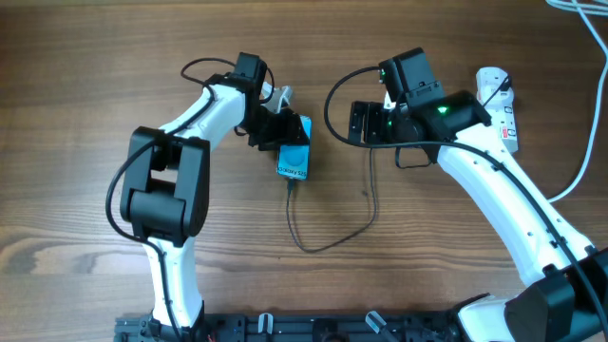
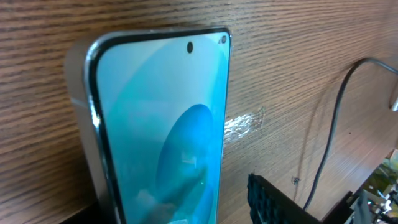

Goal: Plug charger to phone and switch on socket
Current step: 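Lay the phone flat on the table and open the left gripper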

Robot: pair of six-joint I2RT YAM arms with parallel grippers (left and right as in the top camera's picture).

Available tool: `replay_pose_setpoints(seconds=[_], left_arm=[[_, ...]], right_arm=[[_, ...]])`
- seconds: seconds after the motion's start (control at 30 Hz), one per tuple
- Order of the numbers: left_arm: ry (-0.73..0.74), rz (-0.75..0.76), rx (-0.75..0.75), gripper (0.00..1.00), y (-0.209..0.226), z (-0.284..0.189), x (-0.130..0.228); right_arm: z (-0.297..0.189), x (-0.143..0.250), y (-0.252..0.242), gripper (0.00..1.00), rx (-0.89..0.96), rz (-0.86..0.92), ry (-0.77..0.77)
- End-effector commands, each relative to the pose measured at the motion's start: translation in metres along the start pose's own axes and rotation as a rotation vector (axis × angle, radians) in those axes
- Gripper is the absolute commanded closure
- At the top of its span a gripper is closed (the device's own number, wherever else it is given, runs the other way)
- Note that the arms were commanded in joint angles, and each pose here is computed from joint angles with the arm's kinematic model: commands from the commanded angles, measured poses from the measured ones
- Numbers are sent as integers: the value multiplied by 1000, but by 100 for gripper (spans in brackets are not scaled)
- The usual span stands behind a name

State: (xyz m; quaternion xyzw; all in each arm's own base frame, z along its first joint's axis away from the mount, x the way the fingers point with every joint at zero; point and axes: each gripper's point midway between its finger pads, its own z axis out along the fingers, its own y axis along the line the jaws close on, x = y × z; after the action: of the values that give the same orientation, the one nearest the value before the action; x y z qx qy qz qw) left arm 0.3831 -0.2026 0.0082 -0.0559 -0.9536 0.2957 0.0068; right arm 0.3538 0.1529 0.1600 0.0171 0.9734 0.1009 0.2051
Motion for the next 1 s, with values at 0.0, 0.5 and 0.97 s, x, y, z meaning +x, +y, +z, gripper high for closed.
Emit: replay_pose_setpoints(seconds=[0.0, 0.5, 0.97], left_arm=[[89, -59, -126, 56, 41, 27, 26], [90, -59, -126, 51, 41, 27, 26], [67, -140, -126, 31, 46, 21, 20]], right_arm=[[-4, -3, -3, 0, 11, -16, -22], [-4, -3, -3, 0, 10, -16, -22], [-4, -3, -3, 0, 11, -16, -22]])
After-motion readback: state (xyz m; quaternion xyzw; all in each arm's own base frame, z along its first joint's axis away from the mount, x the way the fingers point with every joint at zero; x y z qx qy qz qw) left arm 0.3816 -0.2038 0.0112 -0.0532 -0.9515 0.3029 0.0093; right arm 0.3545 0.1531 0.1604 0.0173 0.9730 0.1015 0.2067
